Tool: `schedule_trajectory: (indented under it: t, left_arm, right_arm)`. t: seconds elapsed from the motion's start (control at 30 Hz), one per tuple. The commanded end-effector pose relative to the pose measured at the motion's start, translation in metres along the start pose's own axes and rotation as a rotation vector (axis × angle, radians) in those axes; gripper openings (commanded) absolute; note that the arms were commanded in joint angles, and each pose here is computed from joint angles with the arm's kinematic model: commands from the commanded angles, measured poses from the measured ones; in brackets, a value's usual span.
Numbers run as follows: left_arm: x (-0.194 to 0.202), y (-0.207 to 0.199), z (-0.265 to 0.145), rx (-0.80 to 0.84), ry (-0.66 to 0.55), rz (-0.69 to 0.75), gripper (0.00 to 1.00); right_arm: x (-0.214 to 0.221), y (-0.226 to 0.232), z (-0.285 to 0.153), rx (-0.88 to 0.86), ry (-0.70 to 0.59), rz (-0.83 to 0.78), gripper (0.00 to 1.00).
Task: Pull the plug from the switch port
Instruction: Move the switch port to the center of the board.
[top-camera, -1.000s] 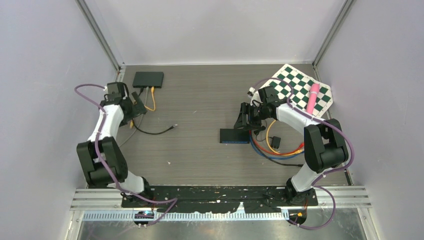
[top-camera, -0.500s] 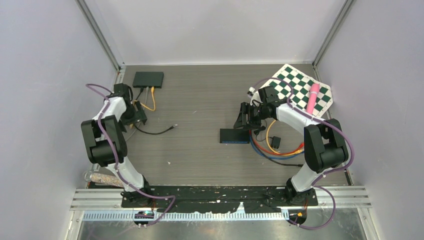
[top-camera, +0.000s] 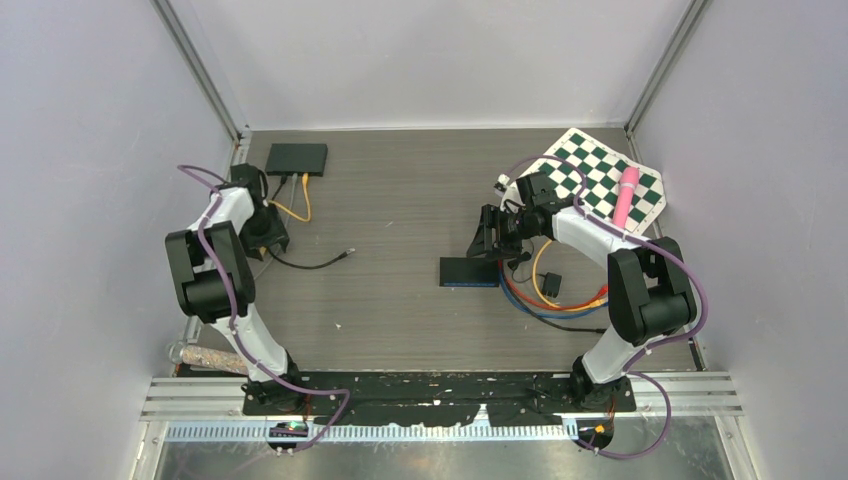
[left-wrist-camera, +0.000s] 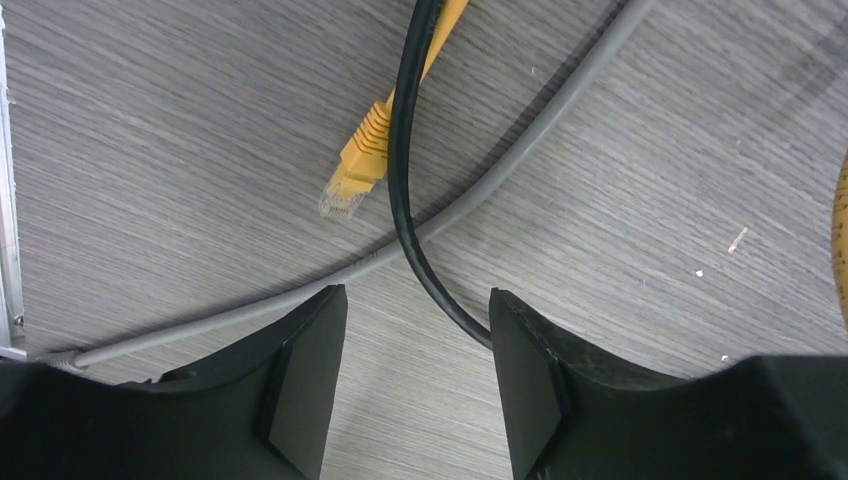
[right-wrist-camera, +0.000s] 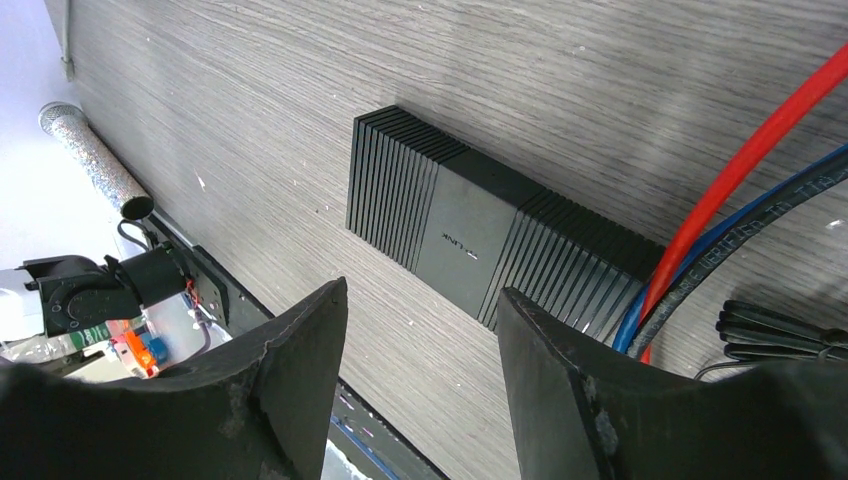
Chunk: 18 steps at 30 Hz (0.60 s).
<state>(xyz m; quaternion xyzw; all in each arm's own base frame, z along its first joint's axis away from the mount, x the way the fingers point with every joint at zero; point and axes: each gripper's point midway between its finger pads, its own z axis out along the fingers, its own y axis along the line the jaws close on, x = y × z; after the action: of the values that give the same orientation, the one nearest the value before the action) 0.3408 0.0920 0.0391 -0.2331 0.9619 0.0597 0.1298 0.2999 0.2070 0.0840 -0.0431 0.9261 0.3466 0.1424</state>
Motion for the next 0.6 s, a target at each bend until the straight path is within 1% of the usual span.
schedule_trajectory:
  t: [0.0, 0.23, 0.37, 0.4, 0.47, 0.57]
  left_arm:
    - [0.003, 0.002, -0.006, -0.026, 0.025, 0.042, 0.58]
    - [0.008, 0.003, -0.008, -0.089, 0.096, 0.153, 0.61]
    - [0.015, -0.001, -0.008, -0.061, 0.142, 0.193, 0.62]
    - [0.016, -0.001, -0.008, -0.058, 0.155, 0.204, 0.61]
    - [0.013, -0.002, -0.008, -0.049, 0.145, 0.212, 0.57]
    - [0.013, -0.002, -0.008, -0.047, 0.133, 0.208, 0.55]
  right_arm:
    - [-0.008, 0.006, -0.001, -0.033, -0.021, -0.008, 0.63]
    - [-0.007, 0.007, -0.001, -0.036, -0.023, -0.011, 0.63]
    - [-0.007, 0.008, -0.002, -0.037, -0.024, -0.012, 0.63]
    - [-0.007, 0.007, -0.002, -0.036, -0.026, -0.013, 0.63]
    - [-0.006, 0.007, -0.002, -0.036, -0.024, -0.012, 0.63]
    - [-0.006, 0.007, -0.002, -0.037, -0.024, -0.014, 0.63]
